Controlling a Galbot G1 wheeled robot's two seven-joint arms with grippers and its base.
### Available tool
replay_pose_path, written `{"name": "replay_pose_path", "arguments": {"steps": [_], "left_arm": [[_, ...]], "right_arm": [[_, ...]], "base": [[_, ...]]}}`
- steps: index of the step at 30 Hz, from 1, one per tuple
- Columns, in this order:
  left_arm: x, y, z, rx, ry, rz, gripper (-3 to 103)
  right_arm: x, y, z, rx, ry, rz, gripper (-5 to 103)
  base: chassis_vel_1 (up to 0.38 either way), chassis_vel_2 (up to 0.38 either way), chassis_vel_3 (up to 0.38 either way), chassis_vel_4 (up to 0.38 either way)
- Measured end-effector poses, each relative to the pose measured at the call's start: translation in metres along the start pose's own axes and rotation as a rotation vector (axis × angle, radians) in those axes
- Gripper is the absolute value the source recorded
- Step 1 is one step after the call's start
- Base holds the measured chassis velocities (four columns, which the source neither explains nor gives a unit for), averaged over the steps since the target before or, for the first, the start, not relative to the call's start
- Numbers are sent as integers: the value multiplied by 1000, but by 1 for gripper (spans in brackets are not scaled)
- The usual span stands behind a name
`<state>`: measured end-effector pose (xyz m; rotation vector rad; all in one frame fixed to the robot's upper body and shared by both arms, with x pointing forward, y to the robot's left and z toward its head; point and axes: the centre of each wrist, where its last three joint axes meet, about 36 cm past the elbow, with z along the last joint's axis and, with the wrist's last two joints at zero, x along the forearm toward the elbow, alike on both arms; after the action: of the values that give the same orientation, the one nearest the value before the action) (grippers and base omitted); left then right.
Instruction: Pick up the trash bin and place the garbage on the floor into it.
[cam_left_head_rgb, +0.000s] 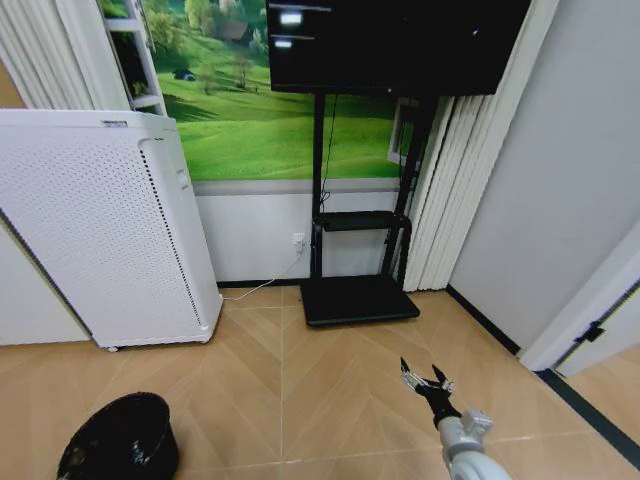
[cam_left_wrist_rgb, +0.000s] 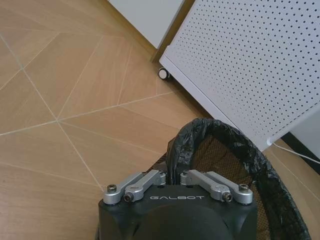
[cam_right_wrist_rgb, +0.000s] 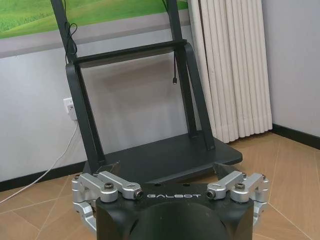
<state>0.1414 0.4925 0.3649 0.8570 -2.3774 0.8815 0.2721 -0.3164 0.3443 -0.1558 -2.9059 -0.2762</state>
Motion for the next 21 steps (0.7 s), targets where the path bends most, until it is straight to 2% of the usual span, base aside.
{"name": "replay_pose_path", "arguments": {"steps": [7, 14, 21], "left_arm": [[-6, -5, -6, -25, 6, 19, 7], [-6, -13, 12, 1, 66, 50, 7], [-6, -17, 25, 0, 95, 52, 7]], "right_arm": [[2, -5, 2, -6, -16, 9, 100], [2, -12, 0, -10, -30, 14, 100], [1, -16, 0, -4, -35, 16, 100]], "base": [[0, 0, 0, 0], [0, 0, 0, 0], [0, 0, 0, 0]]}}
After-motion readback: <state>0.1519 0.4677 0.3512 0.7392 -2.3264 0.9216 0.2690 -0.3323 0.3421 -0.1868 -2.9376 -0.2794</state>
